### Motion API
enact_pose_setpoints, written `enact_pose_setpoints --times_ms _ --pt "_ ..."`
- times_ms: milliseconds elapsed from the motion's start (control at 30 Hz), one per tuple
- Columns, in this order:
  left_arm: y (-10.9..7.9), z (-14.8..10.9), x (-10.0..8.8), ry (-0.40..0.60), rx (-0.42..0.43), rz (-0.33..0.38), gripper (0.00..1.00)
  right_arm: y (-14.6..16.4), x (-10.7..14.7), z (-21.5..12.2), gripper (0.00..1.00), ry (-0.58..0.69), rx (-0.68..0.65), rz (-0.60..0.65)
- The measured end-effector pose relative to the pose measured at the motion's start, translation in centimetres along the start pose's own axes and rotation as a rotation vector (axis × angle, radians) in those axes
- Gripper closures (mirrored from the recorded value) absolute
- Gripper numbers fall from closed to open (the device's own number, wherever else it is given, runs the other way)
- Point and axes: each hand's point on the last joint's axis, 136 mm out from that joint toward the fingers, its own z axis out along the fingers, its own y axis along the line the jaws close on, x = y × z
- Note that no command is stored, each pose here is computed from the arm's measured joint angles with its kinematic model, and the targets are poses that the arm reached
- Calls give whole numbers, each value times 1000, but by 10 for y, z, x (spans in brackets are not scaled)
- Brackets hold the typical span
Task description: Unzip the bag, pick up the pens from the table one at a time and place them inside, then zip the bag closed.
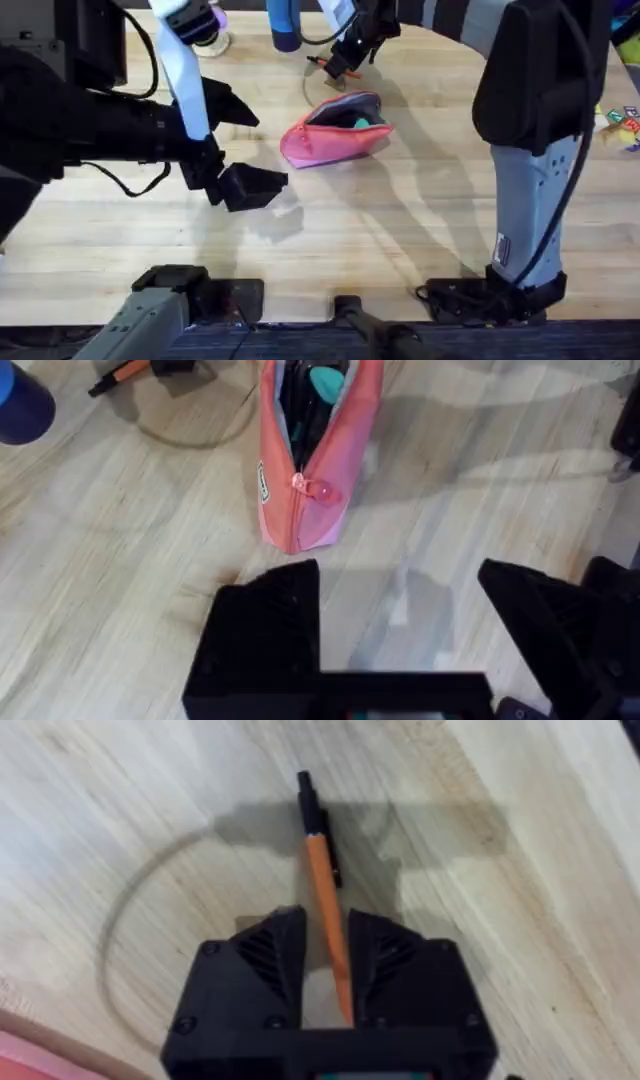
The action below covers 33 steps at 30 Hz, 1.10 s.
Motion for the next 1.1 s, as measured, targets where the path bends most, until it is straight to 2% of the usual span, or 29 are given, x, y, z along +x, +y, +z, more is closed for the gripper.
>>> enact_pose_setpoints --times_ms 167,200,633,867,967,1100 --pt "0 0 0 0 0 0 7 5 3 -1 949 21 -15 0" --pt "0 0 0 0 0 0 7 4 3 -2 961 21 -15 1" --pt "0 0 0 0 0 0 7 3 4 -2 970 29 -1 -2" --pt "0 0 0 0 0 0 7 -8 9 -6 970 78 76 -33" --pt "0 0 0 0 0 0 7 -16 12 -13 970 95 115 -47" --pt "0 0 0 0 0 0 7 -26 1 -36 970 71 164 -66"
